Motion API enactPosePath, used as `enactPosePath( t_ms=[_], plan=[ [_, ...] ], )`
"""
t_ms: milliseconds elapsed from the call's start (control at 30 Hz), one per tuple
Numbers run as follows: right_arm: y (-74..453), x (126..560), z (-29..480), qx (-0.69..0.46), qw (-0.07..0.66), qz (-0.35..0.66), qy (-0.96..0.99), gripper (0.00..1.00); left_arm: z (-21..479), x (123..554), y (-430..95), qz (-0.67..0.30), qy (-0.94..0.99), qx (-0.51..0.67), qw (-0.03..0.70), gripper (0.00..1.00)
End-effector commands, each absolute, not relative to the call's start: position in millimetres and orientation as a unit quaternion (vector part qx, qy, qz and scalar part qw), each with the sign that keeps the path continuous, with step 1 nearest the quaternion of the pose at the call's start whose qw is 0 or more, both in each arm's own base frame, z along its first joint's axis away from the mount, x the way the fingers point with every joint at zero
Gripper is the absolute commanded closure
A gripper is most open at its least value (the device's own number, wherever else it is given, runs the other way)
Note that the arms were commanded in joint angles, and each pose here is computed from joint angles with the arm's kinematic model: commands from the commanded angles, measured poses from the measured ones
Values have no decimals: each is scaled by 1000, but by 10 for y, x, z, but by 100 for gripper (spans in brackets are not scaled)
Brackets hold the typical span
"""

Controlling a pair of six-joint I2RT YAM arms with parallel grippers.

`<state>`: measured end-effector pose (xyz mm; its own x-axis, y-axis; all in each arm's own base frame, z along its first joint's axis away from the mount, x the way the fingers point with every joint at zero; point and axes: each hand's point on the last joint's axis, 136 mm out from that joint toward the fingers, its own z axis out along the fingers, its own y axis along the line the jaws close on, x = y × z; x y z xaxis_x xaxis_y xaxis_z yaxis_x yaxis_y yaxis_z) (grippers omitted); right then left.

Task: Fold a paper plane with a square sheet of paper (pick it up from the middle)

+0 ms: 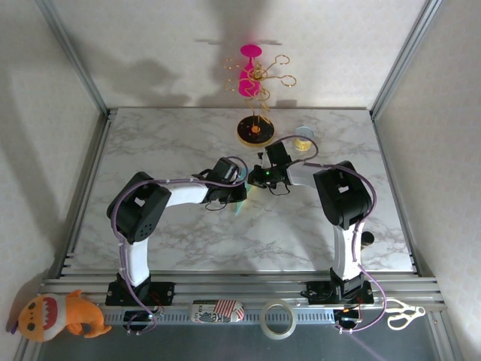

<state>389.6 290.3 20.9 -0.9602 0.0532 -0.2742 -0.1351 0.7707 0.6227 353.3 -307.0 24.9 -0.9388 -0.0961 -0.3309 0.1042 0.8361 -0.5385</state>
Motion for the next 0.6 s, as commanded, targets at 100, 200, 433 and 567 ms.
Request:
enactPosePath(
  t_ms=[100,200,433,567],
  plan=[
    [2801,3773,-66,-24,107,297,948,98,548,3705,-3267,-324,923,34,203,92],
    [2775,3750,-122,-21,100,290,952,99,407,3733,-3250,-320,927,39,189,93],
    [2756,3722,-181,-16,91,284,954,99,247,3631,-3226,-322,930,47,170,99],
    [2733,3717,-222,-12,86,276,957,99,144,3479,-3148,-312,936,50,155,100]
  ],
)
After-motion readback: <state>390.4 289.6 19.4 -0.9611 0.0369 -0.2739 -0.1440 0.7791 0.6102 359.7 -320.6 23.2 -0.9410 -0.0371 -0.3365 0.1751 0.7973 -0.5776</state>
